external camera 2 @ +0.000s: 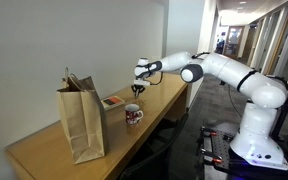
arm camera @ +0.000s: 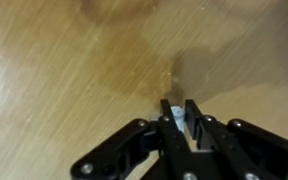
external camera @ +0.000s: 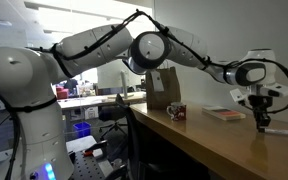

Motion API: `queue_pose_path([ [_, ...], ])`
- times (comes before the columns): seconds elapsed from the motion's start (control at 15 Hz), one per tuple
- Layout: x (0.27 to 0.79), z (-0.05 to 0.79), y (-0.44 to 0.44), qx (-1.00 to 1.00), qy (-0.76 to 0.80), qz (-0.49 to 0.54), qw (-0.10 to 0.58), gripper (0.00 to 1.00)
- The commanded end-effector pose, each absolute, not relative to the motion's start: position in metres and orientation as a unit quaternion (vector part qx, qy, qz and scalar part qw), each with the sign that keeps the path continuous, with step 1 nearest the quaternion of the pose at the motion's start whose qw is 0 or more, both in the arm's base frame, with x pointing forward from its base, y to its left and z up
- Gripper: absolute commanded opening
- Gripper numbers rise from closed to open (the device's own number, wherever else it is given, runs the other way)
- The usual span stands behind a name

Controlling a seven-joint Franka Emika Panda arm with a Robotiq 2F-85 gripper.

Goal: Put the marker in the mug

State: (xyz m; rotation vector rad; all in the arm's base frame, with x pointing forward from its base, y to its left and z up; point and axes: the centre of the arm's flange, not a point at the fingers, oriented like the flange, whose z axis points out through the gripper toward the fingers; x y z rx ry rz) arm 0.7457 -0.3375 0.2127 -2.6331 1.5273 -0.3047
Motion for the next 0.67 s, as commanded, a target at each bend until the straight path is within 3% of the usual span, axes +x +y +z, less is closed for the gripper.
queue_pose_path([
  [0.0, 0.754, 0.22, -0.334, -0.857, 0.509, -0.082, 0.034, 0.05],
  [0.6, 0.718, 0.271, -0.229, -0.892, 0.443, -0.015, 0.087, 0.05],
])
